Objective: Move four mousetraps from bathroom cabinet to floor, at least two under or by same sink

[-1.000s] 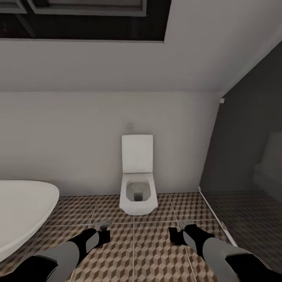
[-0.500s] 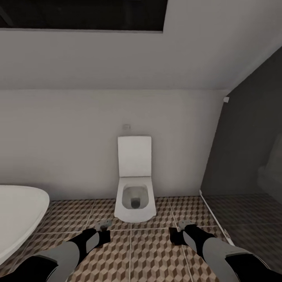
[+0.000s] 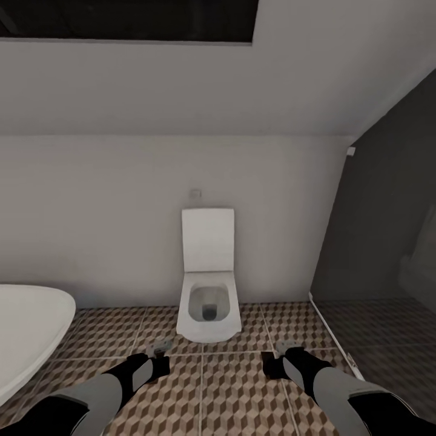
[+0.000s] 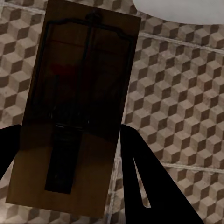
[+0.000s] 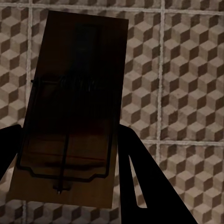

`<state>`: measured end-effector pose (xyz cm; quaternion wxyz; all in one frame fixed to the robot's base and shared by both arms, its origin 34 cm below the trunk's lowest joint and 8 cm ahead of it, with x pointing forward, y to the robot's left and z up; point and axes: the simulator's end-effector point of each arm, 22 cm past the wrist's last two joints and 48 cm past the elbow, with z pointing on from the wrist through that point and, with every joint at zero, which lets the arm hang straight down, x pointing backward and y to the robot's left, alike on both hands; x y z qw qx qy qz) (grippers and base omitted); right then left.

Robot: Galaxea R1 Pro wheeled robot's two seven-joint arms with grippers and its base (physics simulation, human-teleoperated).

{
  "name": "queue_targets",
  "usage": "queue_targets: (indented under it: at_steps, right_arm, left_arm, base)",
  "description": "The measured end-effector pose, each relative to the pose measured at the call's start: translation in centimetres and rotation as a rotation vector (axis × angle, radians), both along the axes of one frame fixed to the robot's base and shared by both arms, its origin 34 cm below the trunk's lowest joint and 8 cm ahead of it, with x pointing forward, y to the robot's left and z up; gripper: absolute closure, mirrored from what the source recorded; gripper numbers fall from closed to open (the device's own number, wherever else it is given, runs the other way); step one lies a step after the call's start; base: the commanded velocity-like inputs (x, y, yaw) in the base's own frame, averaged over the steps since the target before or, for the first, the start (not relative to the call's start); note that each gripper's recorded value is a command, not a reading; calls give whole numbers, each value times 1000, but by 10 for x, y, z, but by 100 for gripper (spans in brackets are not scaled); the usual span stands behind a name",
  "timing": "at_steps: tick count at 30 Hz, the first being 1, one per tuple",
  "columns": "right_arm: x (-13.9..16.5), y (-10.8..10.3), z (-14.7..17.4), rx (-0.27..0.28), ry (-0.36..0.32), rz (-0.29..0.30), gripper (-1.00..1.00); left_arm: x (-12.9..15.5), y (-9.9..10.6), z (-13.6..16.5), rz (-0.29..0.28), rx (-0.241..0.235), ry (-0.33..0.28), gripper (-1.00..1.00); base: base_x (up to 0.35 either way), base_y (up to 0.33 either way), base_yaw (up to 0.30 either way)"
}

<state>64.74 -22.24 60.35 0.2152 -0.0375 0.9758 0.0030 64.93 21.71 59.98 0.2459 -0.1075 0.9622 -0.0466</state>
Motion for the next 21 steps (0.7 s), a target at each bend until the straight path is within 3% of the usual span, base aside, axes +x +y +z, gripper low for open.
queue_targets:
  at_steps: [15, 21]
  right_arm:
    - [-7, 0, -37, -1, 24, 0, 100]
    - [-10, 0, -52, -4, 35, -3, 100]
  left_arm:
    - [-7, 10, -37, 8, 13, 24, 100]
    - [-21, 19, -57, 1, 12, 104, 100]
  base:
    - [0, 0, 64]
    - [0, 0, 82]
